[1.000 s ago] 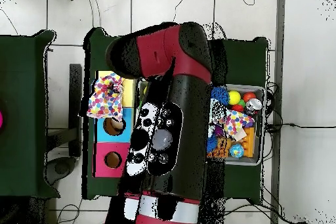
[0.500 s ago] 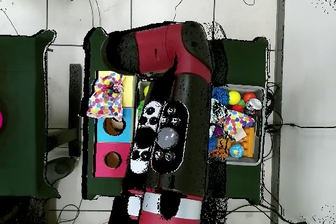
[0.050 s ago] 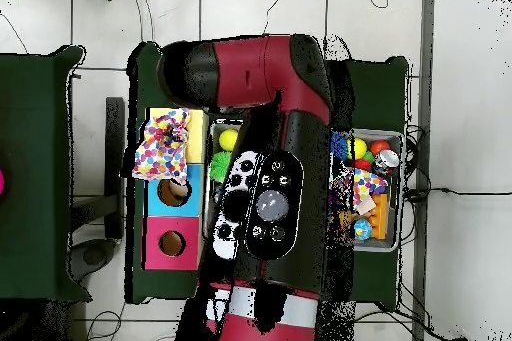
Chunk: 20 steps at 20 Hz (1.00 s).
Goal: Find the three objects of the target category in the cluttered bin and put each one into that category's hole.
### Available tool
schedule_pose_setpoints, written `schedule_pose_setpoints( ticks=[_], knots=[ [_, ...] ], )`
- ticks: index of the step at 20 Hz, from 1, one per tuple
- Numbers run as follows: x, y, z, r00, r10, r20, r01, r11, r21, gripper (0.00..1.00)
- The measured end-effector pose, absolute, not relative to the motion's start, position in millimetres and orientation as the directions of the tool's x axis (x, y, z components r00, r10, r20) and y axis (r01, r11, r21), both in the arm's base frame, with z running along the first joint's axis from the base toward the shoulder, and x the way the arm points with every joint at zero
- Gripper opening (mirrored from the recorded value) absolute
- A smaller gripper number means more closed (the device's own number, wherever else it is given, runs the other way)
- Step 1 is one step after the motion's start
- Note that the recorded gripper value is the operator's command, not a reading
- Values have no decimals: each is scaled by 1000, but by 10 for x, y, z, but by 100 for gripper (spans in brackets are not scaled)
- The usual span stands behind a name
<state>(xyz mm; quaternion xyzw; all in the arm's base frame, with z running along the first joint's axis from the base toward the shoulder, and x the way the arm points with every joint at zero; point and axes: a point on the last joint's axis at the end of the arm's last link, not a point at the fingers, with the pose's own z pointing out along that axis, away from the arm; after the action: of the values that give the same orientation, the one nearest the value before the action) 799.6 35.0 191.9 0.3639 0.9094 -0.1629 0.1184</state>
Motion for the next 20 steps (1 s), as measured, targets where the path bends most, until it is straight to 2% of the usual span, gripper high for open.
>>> schedule_pose_setpoints(
  ticks=[9, 15, 20],
  knots=[
    [7943, 395, 1781, -681, 674, -286, 727, 670, -151, 100],
    [7894, 371, 1524, -667, 681, -303, 731, 676, -91, 100],
    [7798, 390, 1175, -655, 688, -312, 733, 679, -42, 100]
  ],
)
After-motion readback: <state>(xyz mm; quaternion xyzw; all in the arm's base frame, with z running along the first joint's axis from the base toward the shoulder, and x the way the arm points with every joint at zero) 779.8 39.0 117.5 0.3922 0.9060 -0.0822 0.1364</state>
